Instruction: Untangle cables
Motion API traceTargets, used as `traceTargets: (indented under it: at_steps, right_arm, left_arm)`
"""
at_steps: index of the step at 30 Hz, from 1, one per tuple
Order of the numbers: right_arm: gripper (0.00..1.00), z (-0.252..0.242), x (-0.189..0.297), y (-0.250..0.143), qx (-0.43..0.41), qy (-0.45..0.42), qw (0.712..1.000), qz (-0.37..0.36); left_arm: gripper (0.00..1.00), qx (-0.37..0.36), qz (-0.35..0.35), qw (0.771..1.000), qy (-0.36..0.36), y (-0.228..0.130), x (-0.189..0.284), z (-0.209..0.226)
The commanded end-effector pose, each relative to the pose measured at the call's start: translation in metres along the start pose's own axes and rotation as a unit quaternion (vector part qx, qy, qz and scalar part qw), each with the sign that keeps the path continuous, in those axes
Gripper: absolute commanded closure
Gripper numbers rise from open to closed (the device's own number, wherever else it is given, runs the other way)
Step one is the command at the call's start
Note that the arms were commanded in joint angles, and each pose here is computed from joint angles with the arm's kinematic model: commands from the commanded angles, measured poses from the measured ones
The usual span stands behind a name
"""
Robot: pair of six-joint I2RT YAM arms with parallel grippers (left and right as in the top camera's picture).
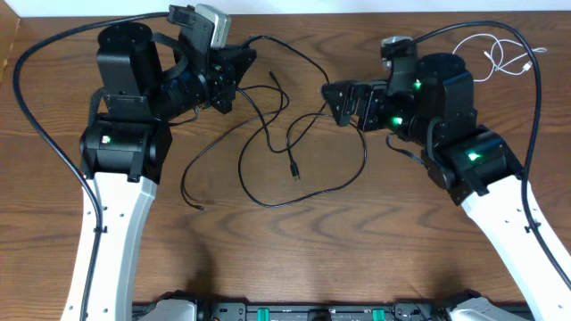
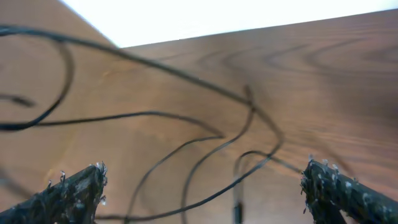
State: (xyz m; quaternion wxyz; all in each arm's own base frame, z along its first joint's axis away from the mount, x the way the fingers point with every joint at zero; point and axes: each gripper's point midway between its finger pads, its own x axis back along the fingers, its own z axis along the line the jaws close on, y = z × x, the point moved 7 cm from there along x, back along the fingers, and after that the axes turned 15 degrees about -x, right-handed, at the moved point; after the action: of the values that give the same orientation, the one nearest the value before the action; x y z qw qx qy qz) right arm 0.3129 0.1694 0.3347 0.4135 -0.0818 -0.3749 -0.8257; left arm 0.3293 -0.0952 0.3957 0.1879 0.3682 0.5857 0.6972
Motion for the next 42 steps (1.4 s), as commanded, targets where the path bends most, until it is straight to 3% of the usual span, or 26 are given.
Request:
traceTargets:
  at_steps: [1, 5, 11, 24, 30, 35, 42]
  right_arm:
    - [0.01, 0.017, 0.004, -0.014, -0.005, 0.059, 0.997, 0.051]
    - [0.01, 0.024, 0.001, -0.029, -0.005, 0.056, 0.996, 0.074]
    - [0.01, 0.009, -0.009, -0.048, -0.022, -0.061, 0.996, 0.054]
    - [0.04, -0.046, -0.077, -0.078, -0.016, -0.213, 0.974, 0.080]
    - [0.04, -0.065, -0.085, -0.075, -0.004, -0.268, 0.962, 0.053]
    - [0.04, -0.090, -0.071, -0.060, -0.030, -0.351, 0.936, -0.008]
    - [0.04, -0.116, -0.059, -0.048, -0.062, -0.379, 0.923, 0.004]
  left_arm:
    - [0.93, -0.008, -0.020, 1.000, -0.006, 0.014, 0.006, -0.002]
    - [0.92, -0.009, -0.021, 1.000, -0.005, 0.014, 0.006, -0.002]
    - [0.93, -0.012, -0.025, 1.000, -0.004, 0.017, 0.008, -0.003]
    - [0.92, -0.029, -0.053, 0.998, -0.003, 0.033, 0.029, -0.017]
    - [0.92, -0.033, -0.057, 0.998, 0.002, 0.035, 0.034, -0.018]
    - [0.93, -0.030, -0.056, 0.998, 0.015, 0.034, 0.038, -0.012]
    - [0.93, -0.026, -0.054, 0.998, 0.031, 0.032, 0.043, -0.002]
